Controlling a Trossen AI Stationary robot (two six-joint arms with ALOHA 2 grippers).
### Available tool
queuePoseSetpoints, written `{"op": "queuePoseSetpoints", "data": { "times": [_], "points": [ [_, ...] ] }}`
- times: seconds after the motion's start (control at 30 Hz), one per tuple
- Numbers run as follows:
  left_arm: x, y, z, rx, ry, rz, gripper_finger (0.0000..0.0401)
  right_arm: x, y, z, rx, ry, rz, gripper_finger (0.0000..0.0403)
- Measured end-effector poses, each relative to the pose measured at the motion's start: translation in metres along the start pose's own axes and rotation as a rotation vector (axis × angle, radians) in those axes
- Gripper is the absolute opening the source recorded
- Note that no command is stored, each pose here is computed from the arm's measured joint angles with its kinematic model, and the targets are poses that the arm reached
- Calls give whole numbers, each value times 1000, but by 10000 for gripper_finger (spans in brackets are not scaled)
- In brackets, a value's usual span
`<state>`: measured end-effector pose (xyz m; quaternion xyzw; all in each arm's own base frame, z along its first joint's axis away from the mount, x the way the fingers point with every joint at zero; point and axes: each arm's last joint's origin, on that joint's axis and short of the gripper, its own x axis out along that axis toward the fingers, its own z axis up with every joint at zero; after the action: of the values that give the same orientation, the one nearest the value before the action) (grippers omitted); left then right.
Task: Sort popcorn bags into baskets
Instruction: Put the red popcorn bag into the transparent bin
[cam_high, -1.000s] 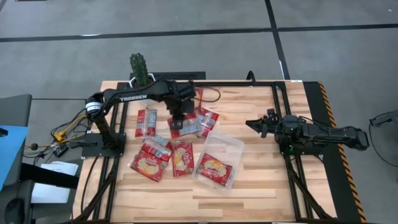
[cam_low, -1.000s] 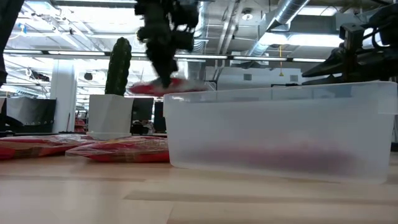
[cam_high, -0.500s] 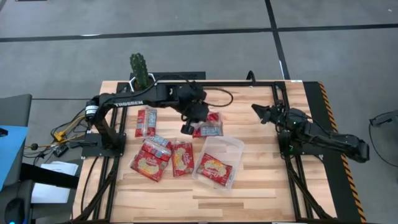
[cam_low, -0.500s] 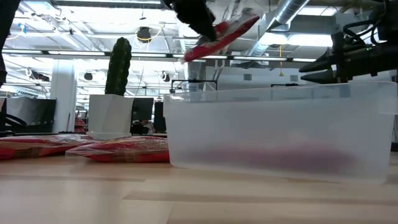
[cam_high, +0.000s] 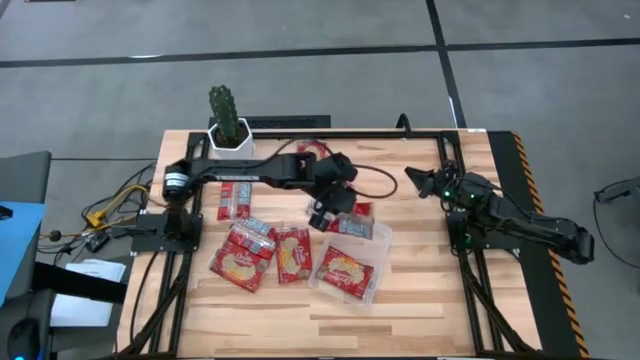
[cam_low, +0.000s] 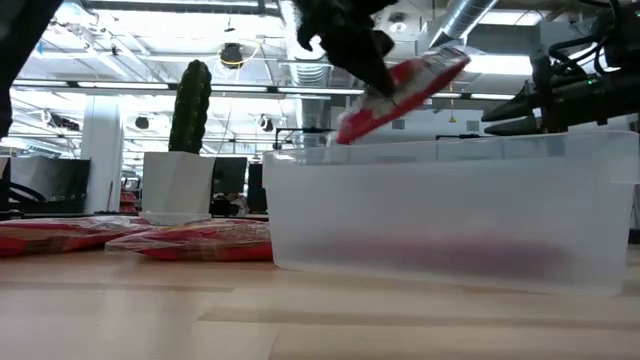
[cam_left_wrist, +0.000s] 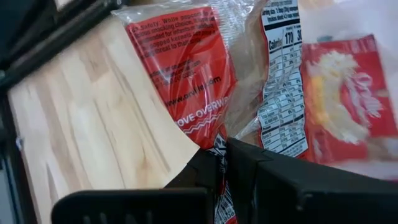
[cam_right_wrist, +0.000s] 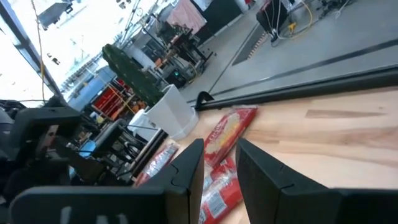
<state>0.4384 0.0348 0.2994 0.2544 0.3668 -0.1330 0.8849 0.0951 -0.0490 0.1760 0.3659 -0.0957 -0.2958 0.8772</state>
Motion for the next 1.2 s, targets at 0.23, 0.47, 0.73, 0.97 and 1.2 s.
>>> {"op": "queuePoseSetpoints", "data": {
  "times": [0.23,0.47,0.73,0.97,1.2],
  "points": [
    [32,-8,5,81,32,-44,0,0,-1,-1,-4,14,-9,118],
    [51,-21,8,154,37,-54,0,0,-2,-2,-6,21,-20,118],
    [73,-31,2,183,68,-98,10,0,-3,-3,-9,30,-32,118],
    [82,-34,-2,202,83,-116,37,0,-3,-3,-10,33,-34,118],
    [82,-33,0,257,48,-129,69,0,-4,-3,-16,35,-37,118]
  ]
}}
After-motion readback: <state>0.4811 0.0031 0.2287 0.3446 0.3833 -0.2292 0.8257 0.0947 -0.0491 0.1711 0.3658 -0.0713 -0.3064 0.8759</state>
